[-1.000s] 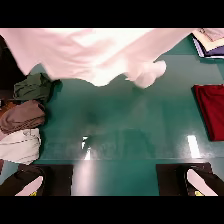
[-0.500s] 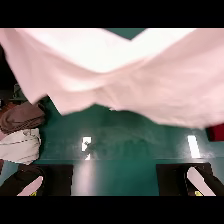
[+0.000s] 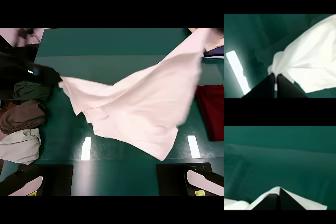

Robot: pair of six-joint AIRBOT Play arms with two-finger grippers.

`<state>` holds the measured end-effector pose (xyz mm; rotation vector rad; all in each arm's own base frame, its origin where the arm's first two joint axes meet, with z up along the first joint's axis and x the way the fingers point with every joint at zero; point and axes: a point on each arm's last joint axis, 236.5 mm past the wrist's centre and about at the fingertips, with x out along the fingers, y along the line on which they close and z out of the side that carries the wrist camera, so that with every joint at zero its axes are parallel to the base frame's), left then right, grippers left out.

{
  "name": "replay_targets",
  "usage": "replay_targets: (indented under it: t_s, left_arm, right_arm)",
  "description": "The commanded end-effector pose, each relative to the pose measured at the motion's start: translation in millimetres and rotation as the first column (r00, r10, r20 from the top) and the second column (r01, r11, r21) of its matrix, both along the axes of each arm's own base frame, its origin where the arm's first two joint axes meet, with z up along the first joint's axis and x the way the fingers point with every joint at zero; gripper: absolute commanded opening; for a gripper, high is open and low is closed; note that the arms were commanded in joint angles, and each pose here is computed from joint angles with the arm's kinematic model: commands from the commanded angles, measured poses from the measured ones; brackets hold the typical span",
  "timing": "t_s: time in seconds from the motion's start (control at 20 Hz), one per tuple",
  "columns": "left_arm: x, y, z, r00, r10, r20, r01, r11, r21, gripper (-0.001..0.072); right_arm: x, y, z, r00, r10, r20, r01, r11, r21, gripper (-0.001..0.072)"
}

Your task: Fold the shirts.

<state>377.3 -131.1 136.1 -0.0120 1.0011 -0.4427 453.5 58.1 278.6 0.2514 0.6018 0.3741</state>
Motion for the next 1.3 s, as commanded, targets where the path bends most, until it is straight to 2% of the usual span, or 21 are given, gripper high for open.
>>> replay_targets:
  t_s: [0.0,0.15,0.2,0.25,0.3,0.35,0.45,0.5,0.7,0.8,1.05,1.25]
  left_arm:
    - [38,7,-80,0.997,0.054,-0.061,-0.051,0.998,0.048,0.0024]
    - [72,17,-99,0.991,0.121,-0.051,-0.119,0.992,0.033,0.0031]
    - [81,27,-100,0.987,0.153,-0.055,-0.152,0.988,0.026,0.0278]
    - [86,38,-99,0.979,0.193,-0.06,-0.193,0.981,0.012,0.0481]
    - [90,50,-96,0.971,0.232,-0.067,-0.233,0.972,-0.011,0.0501]
    - [91,59,-91,0.961,0.262,-0.086,-0.267,0.963,-0.047,0.0501]
    - [80,71,-87,0.944,0.281,-0.173,-0.303,0.945,-0.12,0.05]
    - [68,72,-88,0.945,0.243,-0.217,-0.276,0.952,-0.135,0.05]
    - [12,62,-111,0.919,0.131,-0.372,-0.19,0.974,-0.127,0.05]
    - [-14,50,-132,0.904,0.127,-0.409,-0.195,0.972,-0.13,0.05]
    - [-79,-14,-182,0.869,0.068,-0.491,-0.223,0.938,-0.264,0.05]
    - [-82,-46,-202,0.887,0.08,-0.455,-0.239,0.923,-0.302,0.0501]
  right_arm:
    - [51,21,-91,0.992,-0.031,-0.121,0.023,0.997,-0.067,0.0022]
    - [86,26,-113,0.987,-0.079,-0.14,0.078,0.997,-0.011,0.0023]
    - [92,27,-118,0.985,-0.079,-0.152,0.078,0.997,-0.009,0.0027]
    - [97,25,-122,0.983,-0.076,-0.166,0.075,0.997,-0.01,0.0083]
    - [100,24,-124,0.981,-0.068,-0.184,0.068,0.998,-0.005,0.0324]
    - [99,24,-125,0.977,-0.051,-0.209,0.054,0.999,0.005,0.0454]
    - [90,25,-123,0.967,-0.017,-0.255,0.028,0.999,0.039,0.045]
    - [82,25,-123,0.961,0.001,-0.276,0.012,0.999,0.044,0.045]
    - [29,28,-148,0.913,0.064,-0.402,-0.061,0.998,0.022,0.0448]
    - [0,31,-164,0.884,0.076,-0.462,-0.071,0.997,0.029,0.0448]
    - [-53,33,-187,0.853,0.074,-0.516,-0.067,0.997,0.034,0.0448]
    - [-73,34,-192,0.856,0.062,-0.513,-0.051,0.998,0.034,0.0448]
